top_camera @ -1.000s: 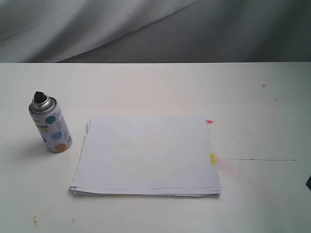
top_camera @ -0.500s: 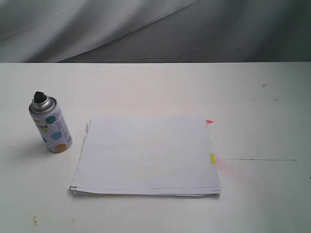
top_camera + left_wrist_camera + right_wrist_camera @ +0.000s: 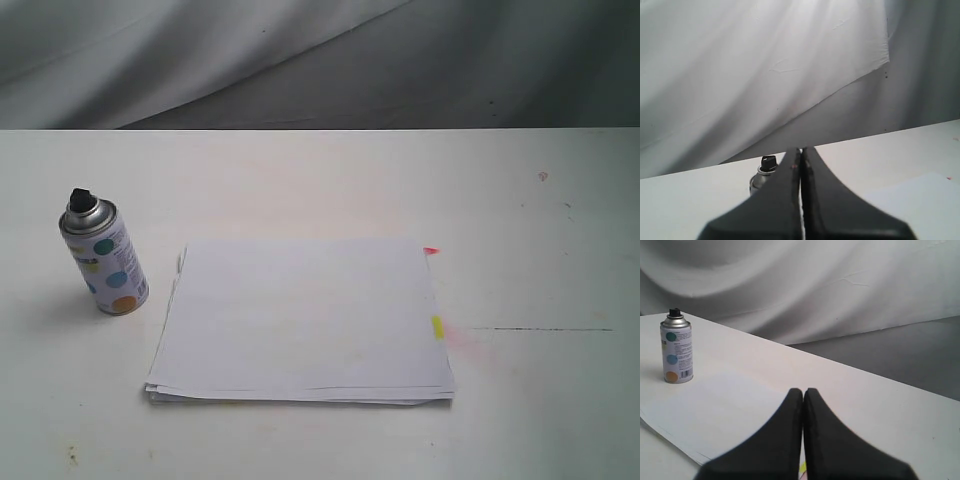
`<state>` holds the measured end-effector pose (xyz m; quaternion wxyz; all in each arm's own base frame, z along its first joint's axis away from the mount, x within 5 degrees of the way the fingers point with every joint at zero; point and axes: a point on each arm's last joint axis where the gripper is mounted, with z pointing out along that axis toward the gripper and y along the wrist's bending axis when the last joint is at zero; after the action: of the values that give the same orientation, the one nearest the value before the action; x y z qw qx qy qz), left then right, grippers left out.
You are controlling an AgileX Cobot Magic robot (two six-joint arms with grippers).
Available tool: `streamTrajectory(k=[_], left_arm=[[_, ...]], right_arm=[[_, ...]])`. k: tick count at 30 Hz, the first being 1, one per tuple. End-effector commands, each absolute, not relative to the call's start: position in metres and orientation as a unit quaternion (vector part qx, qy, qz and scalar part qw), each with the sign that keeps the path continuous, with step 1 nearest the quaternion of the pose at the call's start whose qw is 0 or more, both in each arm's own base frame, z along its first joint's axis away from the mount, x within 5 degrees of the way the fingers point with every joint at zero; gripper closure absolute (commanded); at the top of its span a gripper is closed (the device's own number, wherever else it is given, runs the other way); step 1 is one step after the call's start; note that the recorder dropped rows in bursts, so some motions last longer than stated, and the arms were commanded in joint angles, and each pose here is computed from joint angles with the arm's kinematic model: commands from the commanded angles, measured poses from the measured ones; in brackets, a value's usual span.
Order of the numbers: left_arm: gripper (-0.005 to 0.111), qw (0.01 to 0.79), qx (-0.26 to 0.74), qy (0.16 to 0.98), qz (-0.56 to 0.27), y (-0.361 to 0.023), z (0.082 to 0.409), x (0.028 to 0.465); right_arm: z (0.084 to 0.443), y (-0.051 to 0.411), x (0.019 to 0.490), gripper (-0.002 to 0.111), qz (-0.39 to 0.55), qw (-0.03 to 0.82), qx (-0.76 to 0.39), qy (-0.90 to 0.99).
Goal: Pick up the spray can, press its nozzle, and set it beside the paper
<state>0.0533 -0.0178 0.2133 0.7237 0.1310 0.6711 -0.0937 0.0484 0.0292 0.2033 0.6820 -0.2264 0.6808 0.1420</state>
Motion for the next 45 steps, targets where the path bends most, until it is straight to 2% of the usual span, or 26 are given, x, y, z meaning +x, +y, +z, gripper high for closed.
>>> streamTrajectory(k=[1,9,23,45], left_arm=[[0.107,0.728,0.132,0.667,-0.090,-0.018,0.212,0.053],[0.107,0.719,0.134,0.676,-0.089,-0.018,0.210,0.054],[0.107,0.651,0.148,0.740,-0.082,-0.018,0.193,0.053],[0.107,0.651,0.148,0.740,-0.082,-0.018,0.193,0.053]], right_arm=[[0.203,0.029,0.049,0.108,0.128,0.688,-0.235,0.674],[0.203,0.029,0.049,0.108,0.128,0.688,-0.235,0.674],[0.203,0.029,0.049,0.108,0.128,0.688,-0.235,0.674],[0.203,0.029,0.049,0.108,0.128,0.688,-0.235,0.674]])
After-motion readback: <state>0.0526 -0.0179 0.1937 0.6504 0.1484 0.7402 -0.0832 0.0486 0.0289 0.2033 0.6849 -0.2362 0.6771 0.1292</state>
